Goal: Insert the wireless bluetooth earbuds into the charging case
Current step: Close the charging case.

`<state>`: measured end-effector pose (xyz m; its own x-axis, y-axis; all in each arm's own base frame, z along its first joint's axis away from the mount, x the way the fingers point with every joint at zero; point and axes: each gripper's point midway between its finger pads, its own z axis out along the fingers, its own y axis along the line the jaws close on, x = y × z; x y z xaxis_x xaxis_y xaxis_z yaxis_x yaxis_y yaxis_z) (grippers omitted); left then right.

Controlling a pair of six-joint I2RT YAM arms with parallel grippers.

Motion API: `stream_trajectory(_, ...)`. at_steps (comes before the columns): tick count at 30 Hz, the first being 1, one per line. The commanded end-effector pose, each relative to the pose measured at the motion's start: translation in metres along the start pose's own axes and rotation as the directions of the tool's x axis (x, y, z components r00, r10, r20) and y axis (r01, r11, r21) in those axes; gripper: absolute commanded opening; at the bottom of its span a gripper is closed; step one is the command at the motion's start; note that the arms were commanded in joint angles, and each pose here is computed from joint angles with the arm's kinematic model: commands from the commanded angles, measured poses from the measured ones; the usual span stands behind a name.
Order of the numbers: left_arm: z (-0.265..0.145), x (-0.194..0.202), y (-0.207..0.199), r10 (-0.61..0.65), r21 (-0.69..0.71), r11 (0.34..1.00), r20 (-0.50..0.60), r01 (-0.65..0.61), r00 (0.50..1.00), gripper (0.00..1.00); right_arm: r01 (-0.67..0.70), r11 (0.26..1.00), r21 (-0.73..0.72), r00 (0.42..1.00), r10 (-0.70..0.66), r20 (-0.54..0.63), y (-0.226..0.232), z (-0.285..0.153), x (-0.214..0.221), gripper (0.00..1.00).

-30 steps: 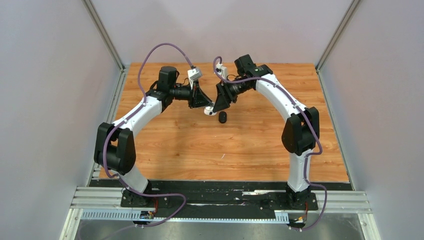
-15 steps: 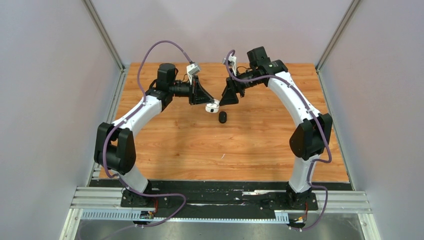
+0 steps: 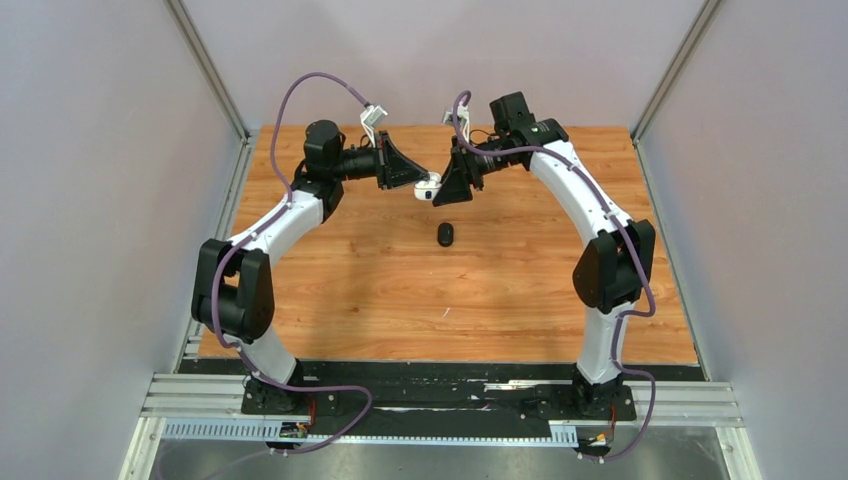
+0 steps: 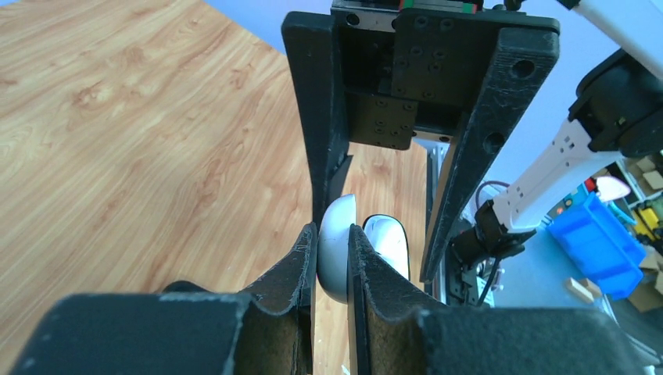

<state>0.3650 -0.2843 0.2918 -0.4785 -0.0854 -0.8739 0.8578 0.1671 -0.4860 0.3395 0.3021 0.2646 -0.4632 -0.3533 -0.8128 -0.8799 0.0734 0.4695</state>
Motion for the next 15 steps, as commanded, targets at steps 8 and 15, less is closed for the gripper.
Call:
stream_trajectory(8, 0.001, -0.018, 0.0, 0.019, -0.002, 1.0, 0.068, -0.019, 0.998, 0.0, -0.152, 0.986, -0.072, 0.983, 0.158, 0.093, -0.003, 0.006, -0.03, 0.15)
stream_trajectory(15, 0.0, -0.011, -0.008, 0.008, 0.045, 0.999, 0.005, -0.008, 1.0, 0.24, -0.257, 0.961, -0.103, 0.959, 0.267, 0.097, -0.013, 0.007, -0.023, 0.0)
